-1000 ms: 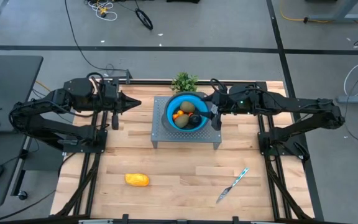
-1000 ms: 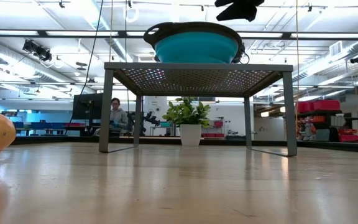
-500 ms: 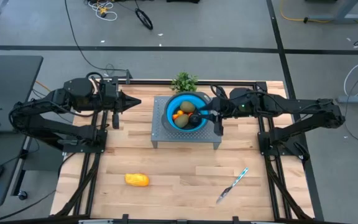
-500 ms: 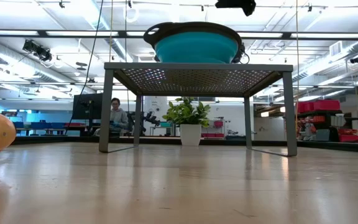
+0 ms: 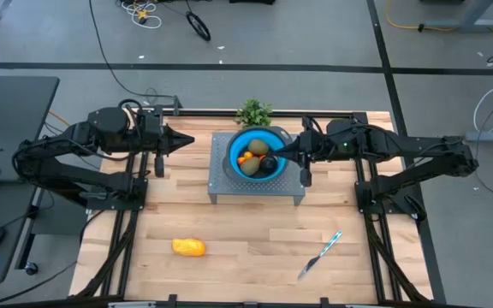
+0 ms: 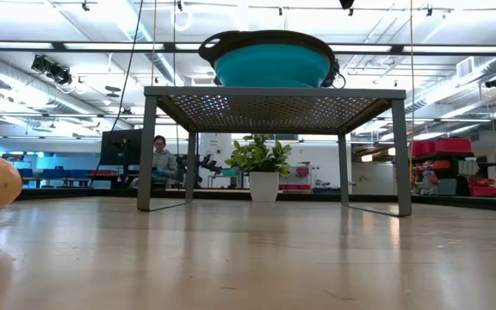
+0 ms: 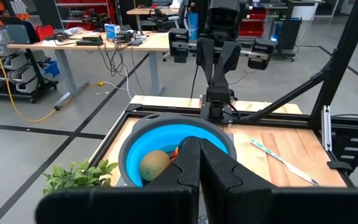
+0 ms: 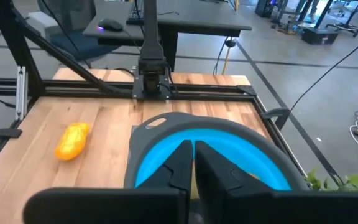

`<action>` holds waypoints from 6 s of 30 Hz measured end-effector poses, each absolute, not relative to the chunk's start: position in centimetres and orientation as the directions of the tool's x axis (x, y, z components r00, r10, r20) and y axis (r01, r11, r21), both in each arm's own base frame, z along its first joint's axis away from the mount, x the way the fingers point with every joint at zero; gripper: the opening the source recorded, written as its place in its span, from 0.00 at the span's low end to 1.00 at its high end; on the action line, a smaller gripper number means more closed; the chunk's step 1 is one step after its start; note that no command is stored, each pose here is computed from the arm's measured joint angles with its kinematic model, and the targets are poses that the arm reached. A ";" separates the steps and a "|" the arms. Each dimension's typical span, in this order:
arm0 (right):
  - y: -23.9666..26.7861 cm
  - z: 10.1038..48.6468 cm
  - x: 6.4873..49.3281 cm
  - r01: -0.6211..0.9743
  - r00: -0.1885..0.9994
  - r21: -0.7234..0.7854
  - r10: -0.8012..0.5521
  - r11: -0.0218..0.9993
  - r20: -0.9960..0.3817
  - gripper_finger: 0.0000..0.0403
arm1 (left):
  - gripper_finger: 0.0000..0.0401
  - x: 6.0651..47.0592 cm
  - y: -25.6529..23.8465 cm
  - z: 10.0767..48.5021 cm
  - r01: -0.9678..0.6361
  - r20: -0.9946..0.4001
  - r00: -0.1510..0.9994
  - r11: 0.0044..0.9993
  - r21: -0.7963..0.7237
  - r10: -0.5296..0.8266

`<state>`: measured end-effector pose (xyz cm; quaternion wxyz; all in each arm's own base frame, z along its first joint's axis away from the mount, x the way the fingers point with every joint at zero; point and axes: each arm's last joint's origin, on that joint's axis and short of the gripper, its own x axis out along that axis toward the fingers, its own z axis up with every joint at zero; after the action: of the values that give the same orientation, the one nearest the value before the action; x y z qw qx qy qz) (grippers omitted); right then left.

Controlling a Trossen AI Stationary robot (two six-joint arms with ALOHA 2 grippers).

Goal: Pick & Place Fruit
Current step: Put the mango into the strainer bowl on the shelf

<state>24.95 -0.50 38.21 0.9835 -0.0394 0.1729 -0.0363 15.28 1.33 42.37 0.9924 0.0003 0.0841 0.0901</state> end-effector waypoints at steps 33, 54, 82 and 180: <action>-0.1 43.9 14.6 -0.003 0.999 -0.076 0.000 0.997 -0.038 0.00 | 0.01 15.3 1.3 42.4 -0.179 -0.167 0.970 0.984 0.006 0.178; -0.1 45.0 9.3 0.023 0.998 -0.095 -0.017 0.995 0.065 0.00 | 0.01 15.3 1.3 42.4 -0.171 -0.167 0.971 0.985 0.017 0.171; -0.2 44.9 9.6 0.051 0.997 -0.119 -0.045 0.992 0.056 0.00 | 0.00 16.2 -0.1 42.3 0.010 -0.164 0.986 0.999 -0.052 -0.018; -0.2 44.4 9.6 0.043 0.999 -0.110 -0.043 0.993 0.002 0.00 | 0.00 17.0 -11.2 32.0 0.209 -0.411 0.842 0.914 -0.349 -0.349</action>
<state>9.60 -0.19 44.39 0.9983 -0.0551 0.0000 -0.0213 17.00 -11.20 32.00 0.9485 -0.1467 0.2392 -0.1471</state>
